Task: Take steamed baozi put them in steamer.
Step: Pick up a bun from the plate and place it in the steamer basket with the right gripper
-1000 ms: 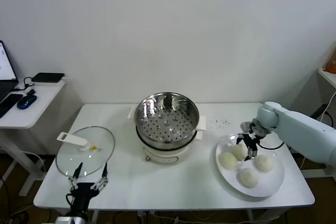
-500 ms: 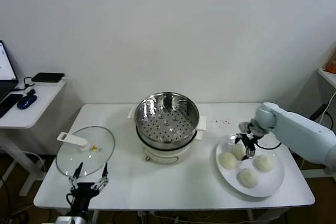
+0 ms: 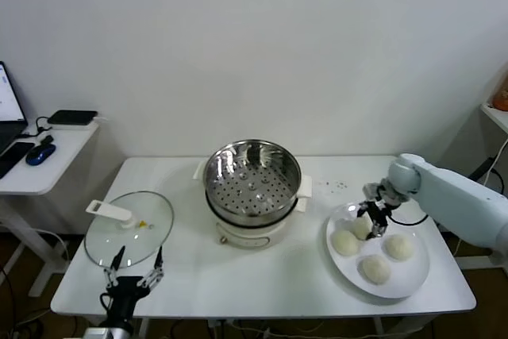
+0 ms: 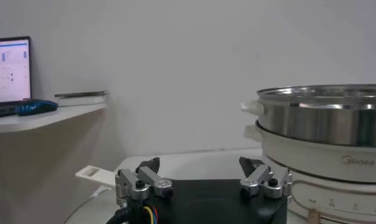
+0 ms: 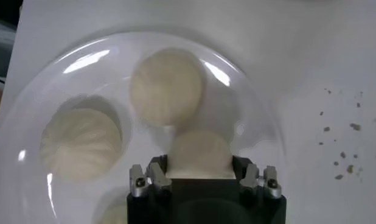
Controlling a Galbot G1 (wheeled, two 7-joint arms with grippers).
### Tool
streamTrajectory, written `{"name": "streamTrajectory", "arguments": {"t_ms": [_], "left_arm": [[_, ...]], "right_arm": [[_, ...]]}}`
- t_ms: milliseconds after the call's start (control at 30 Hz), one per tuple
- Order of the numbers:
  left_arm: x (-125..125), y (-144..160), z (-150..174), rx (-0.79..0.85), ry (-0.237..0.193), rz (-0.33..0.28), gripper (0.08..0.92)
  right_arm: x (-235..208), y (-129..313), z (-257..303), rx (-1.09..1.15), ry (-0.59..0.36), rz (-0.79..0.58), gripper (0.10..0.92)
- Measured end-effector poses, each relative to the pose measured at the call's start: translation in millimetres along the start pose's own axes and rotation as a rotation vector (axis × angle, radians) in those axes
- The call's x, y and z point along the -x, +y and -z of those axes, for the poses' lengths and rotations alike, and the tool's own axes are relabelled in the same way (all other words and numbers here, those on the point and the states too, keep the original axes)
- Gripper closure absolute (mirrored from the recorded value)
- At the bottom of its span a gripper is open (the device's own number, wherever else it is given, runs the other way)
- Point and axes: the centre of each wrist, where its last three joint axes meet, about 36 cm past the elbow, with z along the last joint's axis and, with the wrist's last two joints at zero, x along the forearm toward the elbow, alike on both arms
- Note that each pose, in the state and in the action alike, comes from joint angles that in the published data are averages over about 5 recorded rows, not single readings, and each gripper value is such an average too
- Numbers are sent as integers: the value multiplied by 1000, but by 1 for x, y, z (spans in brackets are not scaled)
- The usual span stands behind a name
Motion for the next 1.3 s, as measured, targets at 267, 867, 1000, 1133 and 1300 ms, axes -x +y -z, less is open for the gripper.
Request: {"name": "streamTrajectory", "arguments": {"t_ms": [267, 867, 1000, 1133, 1300], "left_arm": [[-1, 0, 1, 0, -2, 0, 177], [-3, -1, 5, 1, -5, -1, 177], [-4, -1, 5, 2, -5, -1, 177], [-5, 0, 7, 8, -5, -5, 177], [-3, 1, 9, 16, -8, -7, 177]], "right_arm": [[-43, -12, 14, -112, 10, -21, 335], [-193, -61, 114, -619, 136, -152, 335], [-221, -71, 145, -732, 180, -186, 333], [-236, -81, 180, -835, 219, -209, 326], [-239, -93, 227, -946, 252, -223, 315]]}}
